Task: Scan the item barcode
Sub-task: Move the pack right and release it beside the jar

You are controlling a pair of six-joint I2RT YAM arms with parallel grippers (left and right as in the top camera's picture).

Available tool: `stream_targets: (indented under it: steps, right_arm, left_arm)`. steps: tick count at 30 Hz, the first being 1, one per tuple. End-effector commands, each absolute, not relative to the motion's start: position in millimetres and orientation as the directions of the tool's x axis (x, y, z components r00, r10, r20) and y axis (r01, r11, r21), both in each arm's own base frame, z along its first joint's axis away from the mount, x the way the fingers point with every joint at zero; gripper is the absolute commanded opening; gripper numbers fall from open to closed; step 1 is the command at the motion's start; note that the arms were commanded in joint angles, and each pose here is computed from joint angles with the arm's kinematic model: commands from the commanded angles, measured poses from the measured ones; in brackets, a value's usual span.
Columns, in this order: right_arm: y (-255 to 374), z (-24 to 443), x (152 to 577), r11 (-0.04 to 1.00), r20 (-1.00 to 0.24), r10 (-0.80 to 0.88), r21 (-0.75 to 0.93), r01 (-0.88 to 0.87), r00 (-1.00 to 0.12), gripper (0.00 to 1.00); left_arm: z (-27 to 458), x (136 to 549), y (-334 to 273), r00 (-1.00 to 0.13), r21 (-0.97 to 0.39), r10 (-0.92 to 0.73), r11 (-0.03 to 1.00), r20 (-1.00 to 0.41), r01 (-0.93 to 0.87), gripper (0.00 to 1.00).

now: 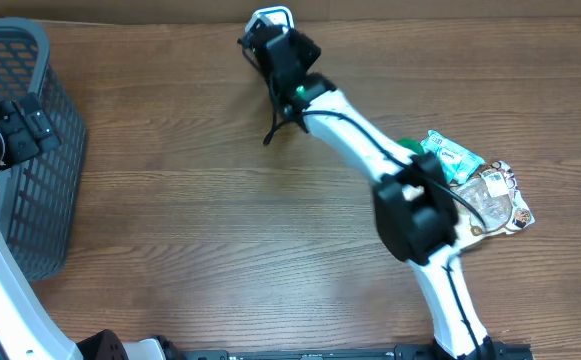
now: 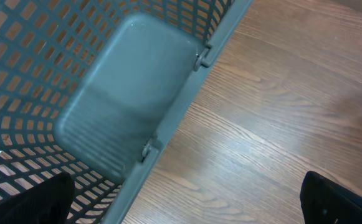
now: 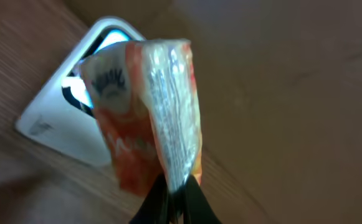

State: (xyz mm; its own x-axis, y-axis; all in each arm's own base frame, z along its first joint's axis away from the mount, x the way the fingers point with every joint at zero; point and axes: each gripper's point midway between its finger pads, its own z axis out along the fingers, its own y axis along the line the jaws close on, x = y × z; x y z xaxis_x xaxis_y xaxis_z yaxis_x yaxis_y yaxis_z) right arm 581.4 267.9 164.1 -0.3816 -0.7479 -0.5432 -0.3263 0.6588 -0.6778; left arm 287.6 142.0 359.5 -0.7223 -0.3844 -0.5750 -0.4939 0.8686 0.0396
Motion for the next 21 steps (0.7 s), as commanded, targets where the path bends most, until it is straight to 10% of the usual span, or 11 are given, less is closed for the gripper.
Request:
stream_targets:
  steps: [1, 10, 21]
  right_arm:
    - [278, 274, 544, 0.862, -0.799, -0.493, -0.393, -0.321, -0.346, 0.04]
    - [199, 303, 425, 0.997, -0.678, -0.02, 0.04, -0.064, -0.734, 0.04]
    - [55, 235, 347, 0.906, -0.295, 0.354, -0.128, 0.404, -0.887, 0.04]
  left_arm:
    - [363, 287, 145, -0.724, 0.057, -0.367, 0.871, -0.584, -0.488, 1.0]
    - [363, 287, 145, -0.724, 0.057, -0.367, 0.871, -0.584, -0.488, 1.0]
    - [363, 287, 145, -0.724, 0.057, -0.367, 0.871, -0.584, -0.488, 0.99]
